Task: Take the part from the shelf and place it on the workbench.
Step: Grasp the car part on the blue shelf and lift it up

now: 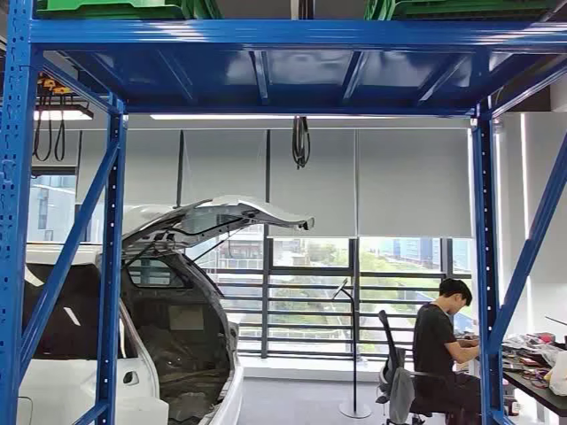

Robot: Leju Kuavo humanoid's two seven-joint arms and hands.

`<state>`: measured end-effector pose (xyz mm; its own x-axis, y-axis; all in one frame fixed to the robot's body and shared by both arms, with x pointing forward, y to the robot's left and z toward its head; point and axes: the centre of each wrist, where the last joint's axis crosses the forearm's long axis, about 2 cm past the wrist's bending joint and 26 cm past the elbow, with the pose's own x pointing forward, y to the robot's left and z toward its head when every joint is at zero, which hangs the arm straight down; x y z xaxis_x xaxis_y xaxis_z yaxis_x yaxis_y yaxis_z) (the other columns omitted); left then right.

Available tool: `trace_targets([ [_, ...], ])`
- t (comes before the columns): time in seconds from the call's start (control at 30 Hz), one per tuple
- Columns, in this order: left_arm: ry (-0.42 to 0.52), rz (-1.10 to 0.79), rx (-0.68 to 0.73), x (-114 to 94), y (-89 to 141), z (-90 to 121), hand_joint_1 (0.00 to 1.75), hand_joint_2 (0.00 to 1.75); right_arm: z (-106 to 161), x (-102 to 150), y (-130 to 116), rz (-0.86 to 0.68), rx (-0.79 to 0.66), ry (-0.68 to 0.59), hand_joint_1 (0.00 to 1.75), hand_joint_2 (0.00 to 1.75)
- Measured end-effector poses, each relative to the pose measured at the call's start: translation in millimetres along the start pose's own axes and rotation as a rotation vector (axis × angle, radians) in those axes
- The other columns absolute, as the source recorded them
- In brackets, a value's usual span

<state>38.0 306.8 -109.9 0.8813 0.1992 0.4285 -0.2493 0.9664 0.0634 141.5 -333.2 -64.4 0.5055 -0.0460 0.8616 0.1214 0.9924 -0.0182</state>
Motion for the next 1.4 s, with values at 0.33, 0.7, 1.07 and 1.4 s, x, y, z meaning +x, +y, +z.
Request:
trace_targets([
  [0.33,0.013,0.045,0.014,0,-1,0,0.0,0.0,-28,89,2,0.097,0.053,-0.41,0.0,0.0],
  [0.7,0.027,0.089,0.015,-1,-8,0,0.0,0.0,-25,201,37,0.216,0.22,-0.906,0.0,0.0],
  [1.07,0.046,0.132,0.001,-2,-19,1,0.0,0.0,22,289,84,0.266,0.424,-1.378,0.0,0.0],
  [1.4,0.065,0.155,-0.016,-3,-27,2,0.0,0.0,87,333,116,0.242,0.615,-1.753,0.0,0.0],
])
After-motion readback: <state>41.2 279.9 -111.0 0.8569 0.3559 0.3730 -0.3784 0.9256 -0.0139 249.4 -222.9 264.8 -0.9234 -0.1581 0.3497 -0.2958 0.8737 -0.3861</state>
